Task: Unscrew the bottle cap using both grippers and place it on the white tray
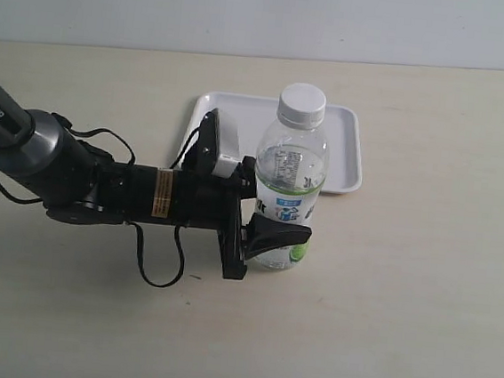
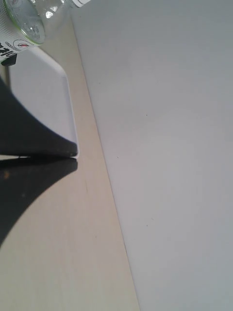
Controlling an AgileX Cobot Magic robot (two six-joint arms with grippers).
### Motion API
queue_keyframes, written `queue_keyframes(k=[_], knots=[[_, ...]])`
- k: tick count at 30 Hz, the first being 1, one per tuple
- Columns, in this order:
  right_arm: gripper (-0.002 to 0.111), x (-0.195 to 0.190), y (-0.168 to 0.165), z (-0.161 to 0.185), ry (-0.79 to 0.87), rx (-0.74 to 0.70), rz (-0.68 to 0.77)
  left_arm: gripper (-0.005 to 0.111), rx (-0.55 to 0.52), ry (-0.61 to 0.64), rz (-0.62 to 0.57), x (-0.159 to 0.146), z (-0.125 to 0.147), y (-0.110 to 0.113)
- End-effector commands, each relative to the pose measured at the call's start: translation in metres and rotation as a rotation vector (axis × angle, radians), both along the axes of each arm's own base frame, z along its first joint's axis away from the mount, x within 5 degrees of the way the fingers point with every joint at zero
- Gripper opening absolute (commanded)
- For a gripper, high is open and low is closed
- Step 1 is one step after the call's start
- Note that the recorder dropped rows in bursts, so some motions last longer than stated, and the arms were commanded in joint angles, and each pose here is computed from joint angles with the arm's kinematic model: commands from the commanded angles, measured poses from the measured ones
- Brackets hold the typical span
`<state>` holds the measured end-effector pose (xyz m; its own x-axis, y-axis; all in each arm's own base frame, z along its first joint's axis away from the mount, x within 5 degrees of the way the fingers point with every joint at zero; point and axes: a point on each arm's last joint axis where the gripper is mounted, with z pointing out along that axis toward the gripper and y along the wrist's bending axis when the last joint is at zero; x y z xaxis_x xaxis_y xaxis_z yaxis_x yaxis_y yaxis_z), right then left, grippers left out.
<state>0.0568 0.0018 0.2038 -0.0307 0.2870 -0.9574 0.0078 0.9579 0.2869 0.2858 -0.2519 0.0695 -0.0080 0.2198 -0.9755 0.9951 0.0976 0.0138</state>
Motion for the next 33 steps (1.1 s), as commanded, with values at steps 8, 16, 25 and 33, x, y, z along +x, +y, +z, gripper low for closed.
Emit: queue_keyframes(k=[8,16,25,33], knots=[[0.000,-0.0003,-0.0004,-0.0012,-0.002,-0.004,-0.006,0.061,0.070,-0.004,0.020,0.0008,-0.0112,0.0012],[0.000,-0.0003,-0.0004,-0.0012,-0.002,-0.004,-0.006,0.082,0.065,0.040,0.032,0.0007,-0.0112,0.0012],[0.000,-0.0003,-0.0004,-0.0012,-0.002,-0.004,-0.006,0.084,0.102,0.067,0.043,0.0010,-0.0146,0.0023],[0.000,-0.0003,-0.0004,-0.0012,-0.002,-0.004,-0.006,0.084,0.106,0.075,0.074,0.0034,-0.0151,0.0028]])
